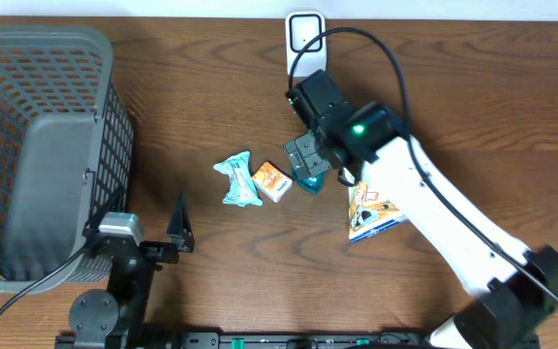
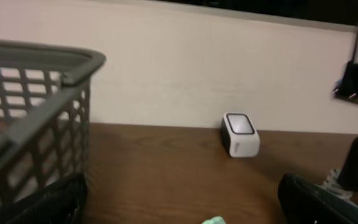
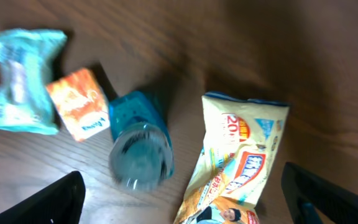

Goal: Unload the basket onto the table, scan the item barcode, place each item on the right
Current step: 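Lower the right gripper onto the blue bottle cap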

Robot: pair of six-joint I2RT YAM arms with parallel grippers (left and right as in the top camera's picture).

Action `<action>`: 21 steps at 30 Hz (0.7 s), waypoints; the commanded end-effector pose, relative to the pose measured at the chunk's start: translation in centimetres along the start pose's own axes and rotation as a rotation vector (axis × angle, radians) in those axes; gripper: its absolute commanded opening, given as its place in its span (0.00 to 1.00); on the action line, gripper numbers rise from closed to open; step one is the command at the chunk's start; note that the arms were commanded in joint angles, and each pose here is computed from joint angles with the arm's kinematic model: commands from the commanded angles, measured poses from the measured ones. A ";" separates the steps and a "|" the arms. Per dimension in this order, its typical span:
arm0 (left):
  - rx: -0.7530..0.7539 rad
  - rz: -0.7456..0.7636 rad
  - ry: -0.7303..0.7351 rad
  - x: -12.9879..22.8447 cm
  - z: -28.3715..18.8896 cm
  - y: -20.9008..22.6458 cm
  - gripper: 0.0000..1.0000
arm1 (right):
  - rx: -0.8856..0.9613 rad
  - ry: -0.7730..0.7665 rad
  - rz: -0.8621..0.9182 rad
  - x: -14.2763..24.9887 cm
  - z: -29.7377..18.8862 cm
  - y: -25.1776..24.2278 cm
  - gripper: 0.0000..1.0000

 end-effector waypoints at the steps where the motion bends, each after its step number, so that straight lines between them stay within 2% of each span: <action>1: 0.047 -0.026 0.027 1.2 0.3 -0.5 0.98 | -0.006 0.046 -0.025 -0.1 2.0 0.1 0.95; 5: 0.040 -0.031 0.065 2.9 0.7 -0.1 0.98 | -0.107 0.084 -0.102 0.2 3.8 1.9 0.97; 7: 0.037 -0.033 0.082 3.7 0.8 0.0 0.98 | -0.116 0.103 -0.116 0.4 4.5 2.2 0.94; 13: 0.028 -0.039 0.130 5.8 1.1 0.4 0.98 | -0.105 0.162 -0.111 1.0 6.9 2.0 0.67; 19: 0.017 -0.046 0.183 7.4 1.1 0.7 0.98 | -0.101 0.223 -0.087 1.8 9.4 1.7 0.47; 21: 0.012 -0.049 0.208 8.0 1.0 0.8 0.98 | -0.128 0.233 -0.060 1.9 9.4 2.2 0.43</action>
Point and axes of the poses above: each gripper's point midway between its finger pads, its own z axis out along the fingers, its own y axis along the line the jaws close on, x = y × z, the point moved 3 cm from there along -z, back along the fingers, and after that the axes turned 3 degrees about -z, right-handed, at the moved point
